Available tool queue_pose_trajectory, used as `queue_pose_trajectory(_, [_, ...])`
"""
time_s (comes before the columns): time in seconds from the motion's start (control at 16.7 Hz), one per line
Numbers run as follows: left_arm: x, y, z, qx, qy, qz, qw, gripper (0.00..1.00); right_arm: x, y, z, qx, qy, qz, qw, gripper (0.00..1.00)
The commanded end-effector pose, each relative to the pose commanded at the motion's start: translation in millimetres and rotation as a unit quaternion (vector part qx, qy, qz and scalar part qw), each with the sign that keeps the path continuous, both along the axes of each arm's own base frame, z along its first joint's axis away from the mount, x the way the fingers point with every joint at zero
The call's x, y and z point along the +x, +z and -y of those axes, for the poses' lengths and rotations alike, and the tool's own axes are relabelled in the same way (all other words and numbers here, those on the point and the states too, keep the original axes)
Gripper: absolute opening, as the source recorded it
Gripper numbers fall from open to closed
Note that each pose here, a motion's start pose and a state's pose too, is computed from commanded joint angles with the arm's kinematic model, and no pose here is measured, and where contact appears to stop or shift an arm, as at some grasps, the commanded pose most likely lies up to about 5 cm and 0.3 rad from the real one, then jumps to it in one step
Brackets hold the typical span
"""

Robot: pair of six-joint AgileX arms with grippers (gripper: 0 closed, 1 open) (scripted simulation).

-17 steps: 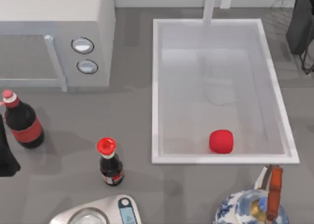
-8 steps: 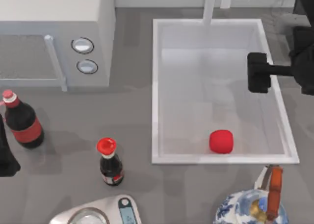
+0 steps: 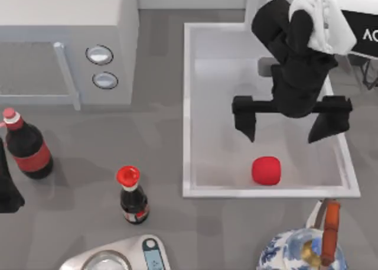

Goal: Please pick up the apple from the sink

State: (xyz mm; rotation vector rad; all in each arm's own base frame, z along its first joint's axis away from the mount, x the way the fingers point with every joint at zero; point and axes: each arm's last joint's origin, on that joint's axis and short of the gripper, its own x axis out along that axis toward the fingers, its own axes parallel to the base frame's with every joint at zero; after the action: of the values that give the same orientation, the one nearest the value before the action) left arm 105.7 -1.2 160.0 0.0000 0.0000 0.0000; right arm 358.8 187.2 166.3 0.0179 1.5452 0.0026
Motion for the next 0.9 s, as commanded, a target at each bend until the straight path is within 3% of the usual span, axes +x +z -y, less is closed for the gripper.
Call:
queue_pose_trajectory(0.54, [0, 0, 0, 0.0, 0.0, 0.0, 1.0, 1.0, 4, -13, -4, -0.007, -0.002, -0.014, 1.0, 1.0])
queue_pose_trajectory(0.9, [0, 0, 0, 0.0, 0.0, 0.0, 1.0, 1.0, 11, -97, -9, -0.003, -0.001, -0.007, 1.0, 1.0])
